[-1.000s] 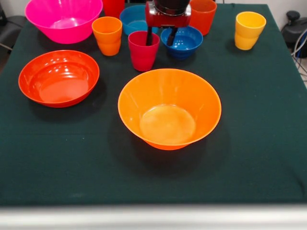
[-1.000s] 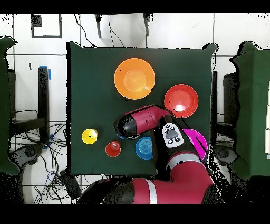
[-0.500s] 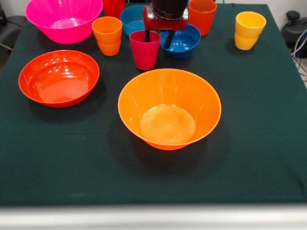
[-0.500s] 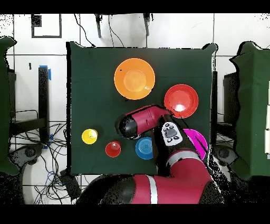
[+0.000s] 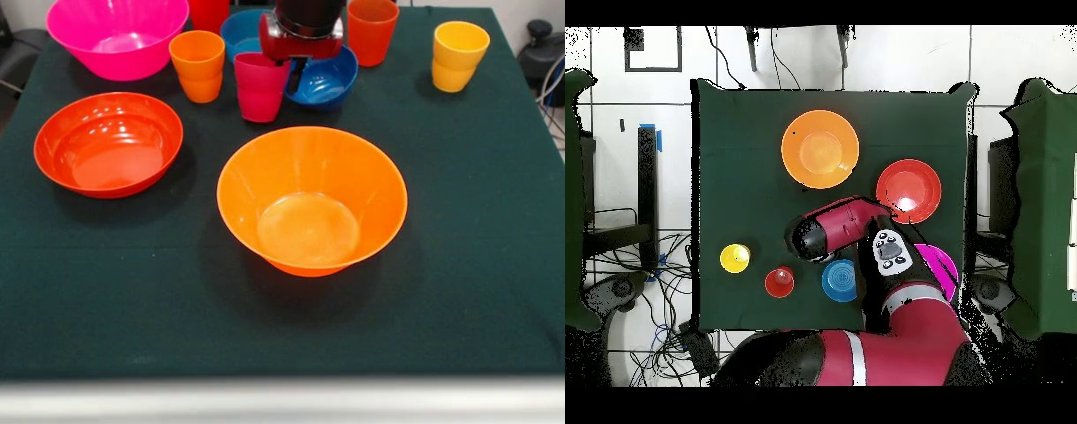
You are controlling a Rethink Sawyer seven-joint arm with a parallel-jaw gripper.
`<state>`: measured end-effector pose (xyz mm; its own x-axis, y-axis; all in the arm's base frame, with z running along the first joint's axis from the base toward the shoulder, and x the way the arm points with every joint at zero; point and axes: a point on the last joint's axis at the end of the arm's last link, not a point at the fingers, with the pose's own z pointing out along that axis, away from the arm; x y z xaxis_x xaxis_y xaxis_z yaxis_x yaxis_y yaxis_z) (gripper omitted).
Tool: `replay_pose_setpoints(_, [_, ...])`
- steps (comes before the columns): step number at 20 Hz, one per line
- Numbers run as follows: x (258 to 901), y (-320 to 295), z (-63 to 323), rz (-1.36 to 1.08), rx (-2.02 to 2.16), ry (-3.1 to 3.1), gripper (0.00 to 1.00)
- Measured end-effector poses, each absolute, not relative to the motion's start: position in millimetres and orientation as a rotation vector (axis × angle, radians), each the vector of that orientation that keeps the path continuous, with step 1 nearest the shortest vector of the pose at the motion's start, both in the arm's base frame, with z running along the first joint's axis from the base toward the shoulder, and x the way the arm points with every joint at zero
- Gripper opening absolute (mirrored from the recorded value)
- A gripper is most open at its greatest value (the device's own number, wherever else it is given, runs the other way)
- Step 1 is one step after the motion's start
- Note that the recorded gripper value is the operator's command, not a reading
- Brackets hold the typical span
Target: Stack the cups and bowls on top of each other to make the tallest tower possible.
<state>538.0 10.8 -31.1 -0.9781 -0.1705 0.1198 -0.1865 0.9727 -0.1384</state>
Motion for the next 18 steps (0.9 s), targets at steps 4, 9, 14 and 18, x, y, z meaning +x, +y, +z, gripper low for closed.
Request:
replay_pose_setpoints(4, [538.9,11.2,-30.3,0.226,0.274,-3.016,0.00])
replay_pose_setpoints(9, [547.6,12.0,-19.7,0.221,0.258,-3.032,0.00])
replay_pose_setpoints(14, [567.0,11.5,15.6,0.221,0.175,-3.023,0.00])
replay_pose_setpoints(18, [575.0,10.8,40.6,0.239,0.139,-2.996,0.00])
